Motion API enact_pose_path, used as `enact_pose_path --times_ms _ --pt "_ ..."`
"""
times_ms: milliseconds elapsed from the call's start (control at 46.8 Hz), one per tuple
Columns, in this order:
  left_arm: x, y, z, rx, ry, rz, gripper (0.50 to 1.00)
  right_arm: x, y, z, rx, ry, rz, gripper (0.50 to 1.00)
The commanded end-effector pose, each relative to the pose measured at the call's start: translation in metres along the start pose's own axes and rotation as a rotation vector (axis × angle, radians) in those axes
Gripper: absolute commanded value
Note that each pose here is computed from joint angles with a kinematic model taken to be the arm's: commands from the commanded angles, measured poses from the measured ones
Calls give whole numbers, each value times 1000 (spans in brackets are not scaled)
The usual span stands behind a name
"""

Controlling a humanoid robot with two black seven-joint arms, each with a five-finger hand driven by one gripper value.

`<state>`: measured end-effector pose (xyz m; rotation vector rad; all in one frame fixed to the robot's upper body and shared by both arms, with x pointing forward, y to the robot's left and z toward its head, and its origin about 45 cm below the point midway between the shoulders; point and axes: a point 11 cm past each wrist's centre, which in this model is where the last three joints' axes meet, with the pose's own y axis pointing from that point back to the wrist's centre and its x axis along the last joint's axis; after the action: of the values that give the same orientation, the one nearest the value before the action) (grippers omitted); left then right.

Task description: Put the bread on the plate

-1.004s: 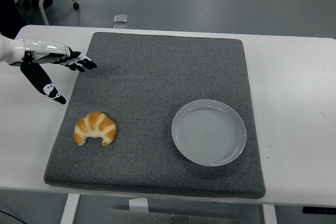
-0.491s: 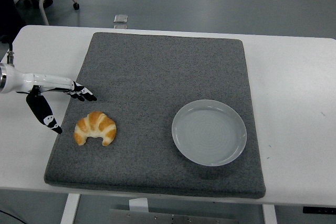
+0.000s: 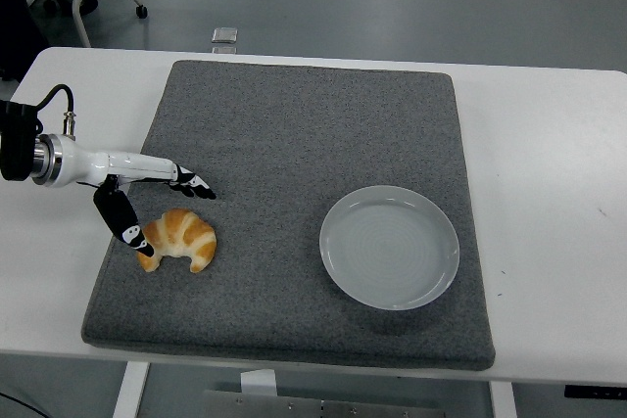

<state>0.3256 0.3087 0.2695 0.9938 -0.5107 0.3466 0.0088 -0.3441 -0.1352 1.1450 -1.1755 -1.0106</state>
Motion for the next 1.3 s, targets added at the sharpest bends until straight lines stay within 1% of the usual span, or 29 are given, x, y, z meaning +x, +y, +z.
enact_pose_path --times_ms 0,107,427,684,1282 --pt "0 -2 1 -2 -6 6 986 0 0 0 0 0 0 930" --pt "-5 -9 3 -10 -8 -11 986 0 0 0 0 0 0 930" --pt "-11 -16 3 -10 -38 -19 975 0 0 0 0 0 0 930" --pt "-11 -17 3 -14 -119 -19 966 0 0 0 0 0 0 930" --pt "-18 -21 4 -14 -123 -45 964 0 0 0 0 0 0 930"
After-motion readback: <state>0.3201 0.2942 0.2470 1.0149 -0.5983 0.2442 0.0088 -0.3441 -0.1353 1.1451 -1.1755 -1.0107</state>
